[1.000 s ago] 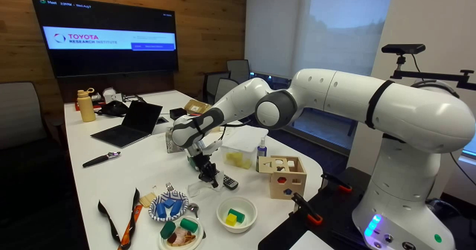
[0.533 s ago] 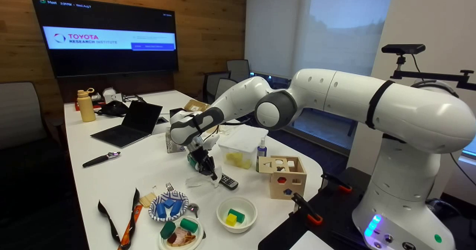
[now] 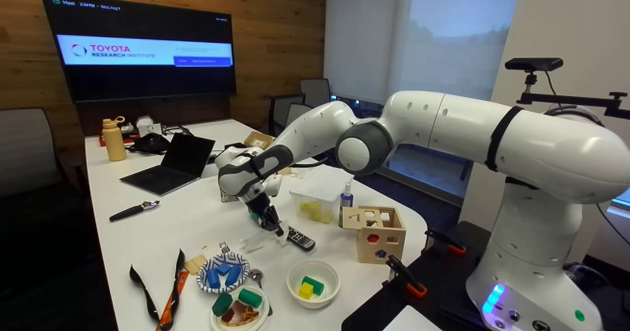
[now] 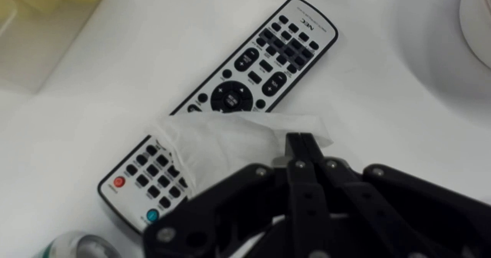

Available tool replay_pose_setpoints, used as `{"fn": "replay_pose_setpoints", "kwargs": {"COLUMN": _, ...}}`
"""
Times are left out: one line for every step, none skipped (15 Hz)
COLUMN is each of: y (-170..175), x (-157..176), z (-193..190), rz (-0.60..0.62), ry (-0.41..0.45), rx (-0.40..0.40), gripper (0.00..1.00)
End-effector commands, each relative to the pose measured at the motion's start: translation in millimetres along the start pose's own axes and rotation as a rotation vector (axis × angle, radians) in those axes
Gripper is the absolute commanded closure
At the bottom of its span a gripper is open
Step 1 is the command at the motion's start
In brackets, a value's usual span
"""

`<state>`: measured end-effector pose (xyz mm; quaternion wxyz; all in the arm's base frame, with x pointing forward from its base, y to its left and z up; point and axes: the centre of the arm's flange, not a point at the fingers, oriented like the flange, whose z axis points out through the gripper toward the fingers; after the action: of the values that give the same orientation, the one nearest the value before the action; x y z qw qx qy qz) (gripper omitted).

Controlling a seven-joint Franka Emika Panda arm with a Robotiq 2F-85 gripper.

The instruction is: Use the napkin to wipe the table

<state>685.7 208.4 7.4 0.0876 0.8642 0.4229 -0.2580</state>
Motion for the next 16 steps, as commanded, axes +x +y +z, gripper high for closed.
{"fn": "replay_pose_setpoints", "kwargs": {"y": 34, "x": 54, "z": -6, "rz": -0.059, "ry": -0.01, "rx": -0.019, "gripper": 1.0}}
{"fn": "replay_pose_setpoints", "kwargs": {"y": 33, "x": 51, "z": -4, "rz": -0.068, "ry": -0.014, "rx": -0.006, "gripper": 1.0}}
{"fn": "replay_pose_setpoints", "kwargs": {"y": 32, "x": 45, "z": 2, "rz": -0.07, "ry": -0.025, "rx": 0.014, "gripper": 1.0}}
{"fn": "replay_pose_setpoints", "kwargs": {"y": 29, "x": 39, "z": 7, "rz": -0.075, "ry": -0.034, "rx": 0.042, "gripper": 1.0}}
{"fn": "replay_pose_setpoints", "kwargs": {"y": 27, "x": 34, "z": 11, "rz": -0.075, "ry": -0.043, "rx": 0.061, "gripper": 1.0}}
{"fn": "replay_pose_setpoints", "kwargs": {"y": 25, "x": 32, "z": 15, "rz": -0.08, "ry": -0.045, "rx": 0.083, "gripper": 1.0}}
{"fn": "replay_pose_setpoints", "kwargs": {"y": 22, "x": 29, "z": 18, "rz": -0.088, "ry": -0.055, "rx": 0.105, "gripper": 1.0}}
{"fn": "replay_pose_setpoints", "kwargs": {"y": 19, "x": 27, "z": 20, "rz": -0.102, "ry": -0.059, "rx": 0.126, "gripper": 1.0}}
{"fn": "replay_pose_setpoints", "kwargs": {"y": 15, "x": 25, "z": 21, "rz": -0.123, "ry": -0.061, "rx": 0.147, "gripper": 1.0}}
{"fn": "replay_pose_setpoints", "kwargs": {"y": 11, "x": 24, "z": 22, "rz": -0.139, "ry": -0.066, "rx": 0.167, "gripper": 1.0}}
{"fn": "replay_pose_setpoints", "kwargs": {"y": 5, "x": 23, "z": 22, "rz": -0.158, "ry": -0.066, "rx": 0.188, "gripper": 1.0}}
{"fn": "replay_pose_setpoints", "kwargs": {"y": 1, "x": 24, "z": 22, "rz": -0.174, "ry": -0.064, "rx": 0.207, "gripper": 1.0}}
{"fn": "replay_pose_setpoints", "kwargs": {"y": -4, "x": 26, "z": 22, "rz": -0.193, "ry": -0.059, "rx": 0.224, "gripper": 1.0}}
{"fn": "replay_pose_setpoints", "kwargs": {"y": -8, "x": 30, "z": 21, "rz": -0.209, "ry": -0.051, "rx": 0.235, "gripper": 1.0}}
{"fn": "replay_pose_setpoints", "kwargs": {"y": -10, "x": 35, "z": 20, "rz": -0.226, "ry": -0.046, "rx": 0.238, "gripper": 1.0}}
{"fn": "replay_pose_setpoints", "kwargs": {"y": -12, "x": 37, "z": 18, "rz": -0.233, "ry": -0.04, "rx": 0.238, "gripper": 1.0}}
